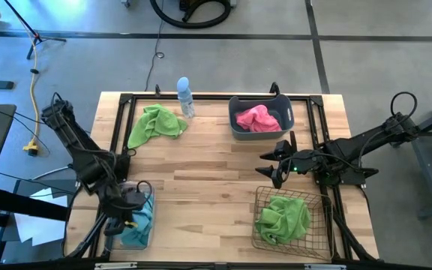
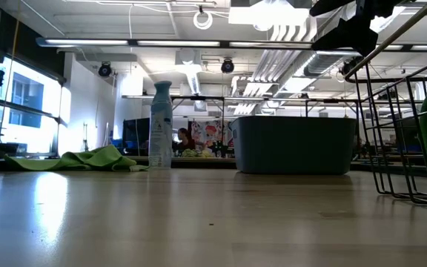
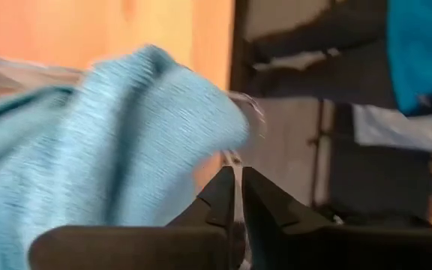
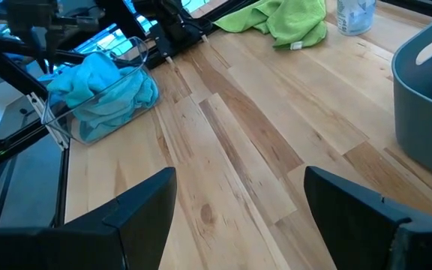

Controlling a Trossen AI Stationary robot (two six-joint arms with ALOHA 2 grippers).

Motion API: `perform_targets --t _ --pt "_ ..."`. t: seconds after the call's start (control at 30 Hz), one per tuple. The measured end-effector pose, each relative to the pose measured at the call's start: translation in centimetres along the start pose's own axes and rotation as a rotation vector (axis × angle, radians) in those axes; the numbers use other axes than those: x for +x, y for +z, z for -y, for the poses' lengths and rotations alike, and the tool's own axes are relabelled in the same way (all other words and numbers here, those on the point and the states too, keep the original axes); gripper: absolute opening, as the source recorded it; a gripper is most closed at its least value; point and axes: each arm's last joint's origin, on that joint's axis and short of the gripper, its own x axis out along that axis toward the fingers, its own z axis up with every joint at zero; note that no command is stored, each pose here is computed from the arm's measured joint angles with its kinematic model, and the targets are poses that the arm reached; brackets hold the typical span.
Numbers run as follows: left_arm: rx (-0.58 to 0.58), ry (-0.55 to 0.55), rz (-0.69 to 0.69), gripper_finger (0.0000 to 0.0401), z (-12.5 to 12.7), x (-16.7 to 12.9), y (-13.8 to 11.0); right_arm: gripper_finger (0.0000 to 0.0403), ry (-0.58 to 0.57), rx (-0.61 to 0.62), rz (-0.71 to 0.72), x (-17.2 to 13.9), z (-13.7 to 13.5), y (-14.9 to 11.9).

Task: Sort microfiber towel by color & place in baskets
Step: Put the blue microfiber towel into the transparent bin

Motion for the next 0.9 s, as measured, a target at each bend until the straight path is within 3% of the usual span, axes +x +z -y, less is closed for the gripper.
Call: perform_targets --t 0.23,0.57,0.9 --pt "0.009 0.142 0.127 0.0001 -0.7 0.2 -0.1 0.0288 -0.005 0.0 0.004 0.0 0.0 0.0" --pt "-0.017 0.217 0.085 0.0 -2.8 2.4 -1.8 0.0288 -0.005 0.0 0.004 0.0 0.0 0.0" --pt "-0.164 0.384 0.001 0.0 -7.2 4.8 -4.4 0.0288 -0.005 0.0 0.003 0.0 0.0 0.0"
